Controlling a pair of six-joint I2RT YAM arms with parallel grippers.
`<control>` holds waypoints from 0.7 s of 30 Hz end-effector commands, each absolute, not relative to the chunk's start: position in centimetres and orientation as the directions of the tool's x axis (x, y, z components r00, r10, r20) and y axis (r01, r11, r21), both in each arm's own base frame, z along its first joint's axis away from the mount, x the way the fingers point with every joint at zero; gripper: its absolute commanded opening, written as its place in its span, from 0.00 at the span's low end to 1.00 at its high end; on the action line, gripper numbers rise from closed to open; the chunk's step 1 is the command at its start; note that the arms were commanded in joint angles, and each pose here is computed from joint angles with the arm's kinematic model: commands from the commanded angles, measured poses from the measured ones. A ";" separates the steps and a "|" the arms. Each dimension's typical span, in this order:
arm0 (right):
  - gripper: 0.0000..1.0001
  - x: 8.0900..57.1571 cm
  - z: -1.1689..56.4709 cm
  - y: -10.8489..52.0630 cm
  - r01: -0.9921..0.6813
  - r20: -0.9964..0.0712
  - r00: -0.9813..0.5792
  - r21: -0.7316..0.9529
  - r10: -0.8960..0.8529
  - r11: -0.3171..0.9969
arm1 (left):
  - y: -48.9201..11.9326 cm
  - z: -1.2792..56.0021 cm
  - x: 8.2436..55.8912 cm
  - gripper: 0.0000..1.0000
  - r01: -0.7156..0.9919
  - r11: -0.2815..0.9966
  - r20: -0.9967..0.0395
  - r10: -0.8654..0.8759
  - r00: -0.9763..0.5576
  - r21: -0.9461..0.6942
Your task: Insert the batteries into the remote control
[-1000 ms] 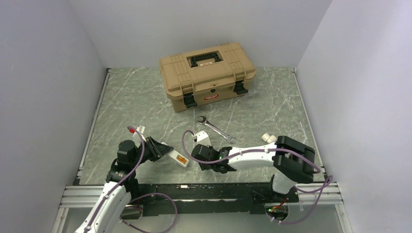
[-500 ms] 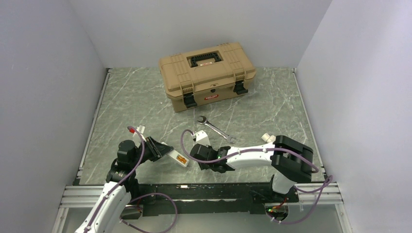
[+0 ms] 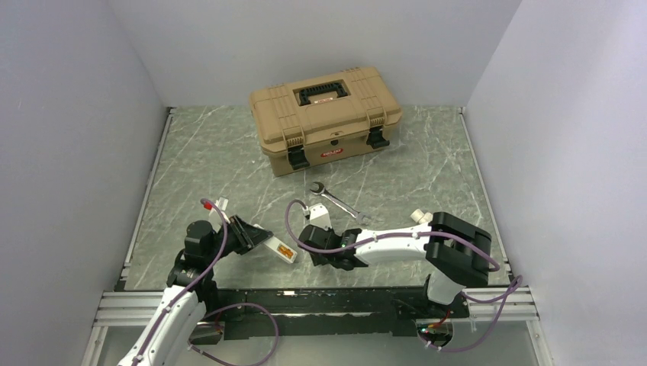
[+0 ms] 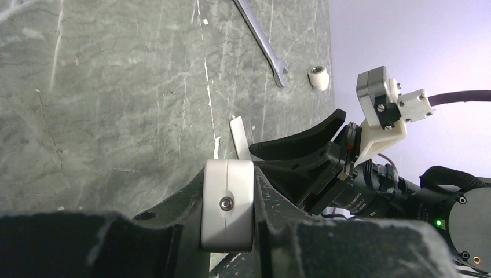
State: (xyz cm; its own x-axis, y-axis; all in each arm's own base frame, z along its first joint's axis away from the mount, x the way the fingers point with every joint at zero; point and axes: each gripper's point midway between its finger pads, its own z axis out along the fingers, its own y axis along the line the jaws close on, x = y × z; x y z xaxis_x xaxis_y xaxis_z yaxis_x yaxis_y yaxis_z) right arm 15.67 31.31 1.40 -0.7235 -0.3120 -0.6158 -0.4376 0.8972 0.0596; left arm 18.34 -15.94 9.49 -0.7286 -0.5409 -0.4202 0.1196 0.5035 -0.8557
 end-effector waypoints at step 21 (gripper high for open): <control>0.28 14.2 -2.2 26.3 -0.379 -0.470 -0.802 -0.074 -0.368 0.922 | -16.1 10.6 18.7 0.02 0.165 0.481 -0.442 -0.547 -0.711 -0.861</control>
State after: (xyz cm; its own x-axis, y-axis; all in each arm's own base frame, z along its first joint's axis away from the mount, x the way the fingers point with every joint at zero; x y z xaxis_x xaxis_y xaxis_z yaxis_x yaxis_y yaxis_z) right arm 16.21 30.76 1.31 -0.7401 -0.2851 -0.6091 -0.3939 0.9179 0.0490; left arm 18.33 -15.94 9.42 -0.7286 -0.5409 -0.4202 0.1196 0.5035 -0.8557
